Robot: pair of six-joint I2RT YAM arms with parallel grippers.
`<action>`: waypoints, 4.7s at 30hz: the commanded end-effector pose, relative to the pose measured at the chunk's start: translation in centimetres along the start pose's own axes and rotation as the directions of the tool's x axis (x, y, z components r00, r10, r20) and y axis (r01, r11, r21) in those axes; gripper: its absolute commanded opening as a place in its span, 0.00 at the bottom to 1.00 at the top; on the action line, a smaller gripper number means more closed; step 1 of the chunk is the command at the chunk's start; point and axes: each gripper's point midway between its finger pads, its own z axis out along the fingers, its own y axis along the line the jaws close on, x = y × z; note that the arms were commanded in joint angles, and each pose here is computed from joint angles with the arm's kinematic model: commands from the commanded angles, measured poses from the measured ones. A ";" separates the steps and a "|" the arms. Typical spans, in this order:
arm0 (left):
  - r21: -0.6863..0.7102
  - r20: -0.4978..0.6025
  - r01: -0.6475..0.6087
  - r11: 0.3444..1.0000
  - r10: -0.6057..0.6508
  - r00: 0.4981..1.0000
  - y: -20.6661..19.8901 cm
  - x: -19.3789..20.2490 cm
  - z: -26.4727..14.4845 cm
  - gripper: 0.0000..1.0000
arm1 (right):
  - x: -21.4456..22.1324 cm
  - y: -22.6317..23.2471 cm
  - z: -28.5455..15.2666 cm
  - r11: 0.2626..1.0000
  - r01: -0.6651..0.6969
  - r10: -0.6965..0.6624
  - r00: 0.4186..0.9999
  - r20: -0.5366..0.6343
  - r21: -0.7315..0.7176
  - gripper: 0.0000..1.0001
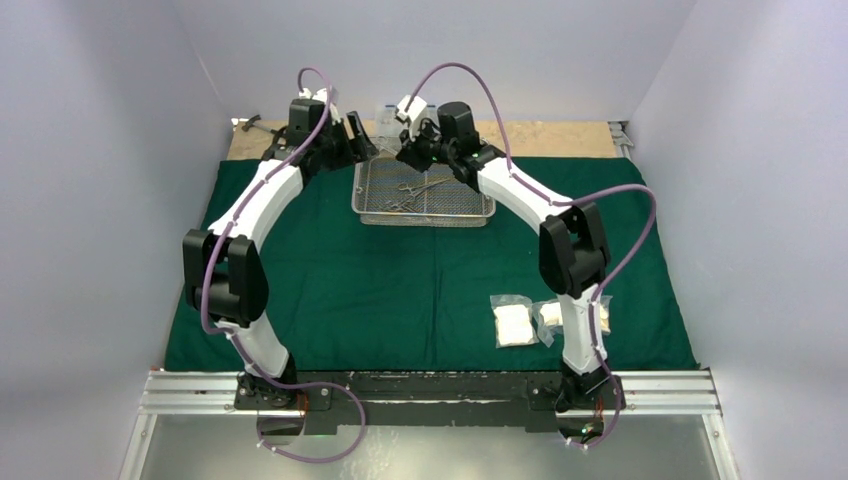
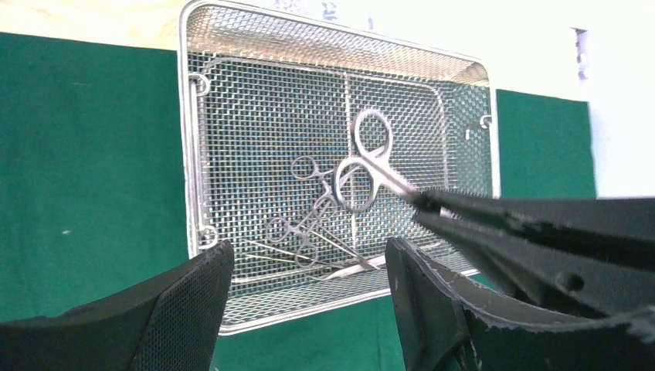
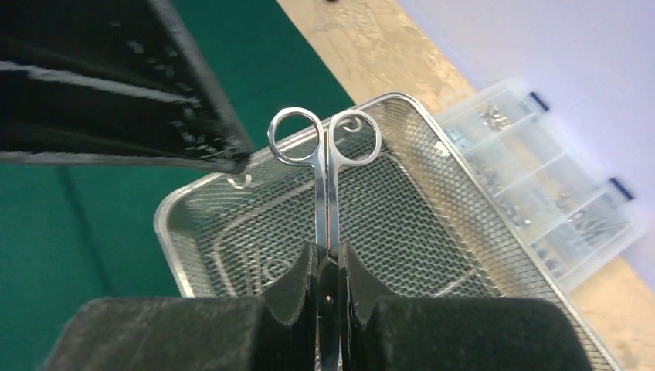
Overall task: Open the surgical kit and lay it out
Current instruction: Pick up the medical item from the container, then place the medical item in the surgical kit.
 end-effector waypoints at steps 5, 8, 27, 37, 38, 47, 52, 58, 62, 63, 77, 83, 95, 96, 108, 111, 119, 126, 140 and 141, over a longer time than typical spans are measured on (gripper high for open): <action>0.188 0.113 0.099 0.977 -0.122 0.986 -4.6 -4.2 -4.0 0.74 | -6.6 4.6 -4.7 0.952 -0.259 0.284 0.947 0.151 -0.165 0.00; 0.252 0.097 0.144 0.957 -0.173 0.980 -5.5 -3.9 -4.4 0.76 | -7.2 5.4 -5.4 0.925 -0.319 0.354 0.921 0.164 -0.204 0.00; 0.222 -0.229 0.532 0.817 -0.486 0.843 -4.8 1.0 -3.5 0.43 | -8.2 6.9 -6.6 0.903 -0.327 0.395 0.887 0.240 -0.277 0.00; 0.250 -0.295 0.589 0.768 -0.519 0.802 -6.1 0.8 -4.0 0.00 | -9.8 6.7 -6.3 0.899 -0.353 0.413 0.881 0.233 -0.258 0.13; 0.249 -0.290 0.591 0.768 -0.523 0.802 -6.2 0.6 -4.3 0.00 | -10.4 6.5 -6.5 0.892 -0.376 0.432 0.872 0.232 -0.251 0.25; 0.276 -0.300 0.760 0.588 -0.699 0.650 -6.5 -2.7 -5.6 0.00 | -17.5 1.8 -13.4 0.808 -0.579 0.538 0.651 0.535 -0.108 0.89; 0.386 -0.346 0.850 0.359 -0.797 0.494 -8.7 -6.7 -7.4 0.00 | -19.2 0.6 -17.0 0.682 -0.704 0.617 0.408 0.673 -0.200 0.90; 0.398 -0.369 0.902 0.167 -0.871 0.324 -8.4 -8.8 -8.8 0.00 | -19.4 1.4 -18.3 0.587 -0.753 0.673 0.249 0.697 -0.297 0.87; 0.407 -0.365 0.912 0.056 -0.905 0.218 -7.4 -9.1 -8.7 0.00 | -18.6 1.6 -18.0 0.540 -0.788 0.681 0.203 0.704 -0.295 0.87; 0.389 -0.366 0.920 0.040 -0.910 0.194 -7.2 -8.8 -8.7 0.00 | -18.4 1.8 -17.5 0.540 -0.793 0.682 0.215 0.699 -0.282 0.87; 0.251 -0.391 0.962 -0.107 -0.921 0.000 -7.5 -6.5 -9.9 0.00 | -16.8 7.2 -12.7 0.627 -0.731 0.622 0.264 0.738 -0.267 0.83; 0.222 -0.383 0.969 -0.113 -0.923 -0.020 -7.5 -5.6 -10.7 0.00 | -17.2 7.2 -11.2 0.647 -0.704 0.601 0.235 0.764 -0.293 0.68; 0.206 -0.388 0.971 -0.123 -0.921 -0.034 -7.5 -4.7 -11.4 0.00 | -19.5 7.6 -11.4 0.709 -0.618 0.564 0.208 0.799 -0.340 0.54; 0.205 -0.391 0.971 -0.122 -0.920 -0.033 -7.5 -4.7 -11.4 0.00 | -19.5 7.5 -11.4 0.706 -0.621 0.566 0.205 0.799 -0.341 0.53; 0.185 -0.372 0.976 -0.113 -0.927 -0.036 -7.1 -3.9 -11.4 0.00 | -19.6 8.7 -8.8 0.676 -0.602 0.653 0.222 0.724 -0.425 0.23; 0.181 -0.373 0.977 -0.112 -0.927 -0.037 -7.1 -3.7 -11.4 0.00 | -19.5 8.6 -8.8 0.672 -0.606 0.654 0.217 0.725 -0.425 0.01; 0.175 -0.319 0.984 0.029 -0.944 0.084 -7.1 -3.2 -10.7 0.39 | -19.2 7.0 -9.8 0.675 -0.668 0.600 0.247 0.761 -0.315 0.00; 0.064 -0.268 0.924 0.376 -0.886 0.379 -6.1 -0.4 -8.4 0.73 | -14.9 5.3 -10.9 0.630 -0.776 0.563 0.440 0.700 -0.019 0.00; -0.094 -0.072 0.407 0.909 -0.414 0.908 1.6 5.1 -10.6 0.74 | 4.2 11.2 -20.6 0.487 -0.617 0.802 0.597 -0.036 0.618 0.00; -0.120 -0.044 0.361 0.925 -0.369 0.929 2.4 5.1 -11.4 0.74 | 5.4 12.2 -21.2 0.499 -0.605 0.811 0.578 -0.089 0.620 0.00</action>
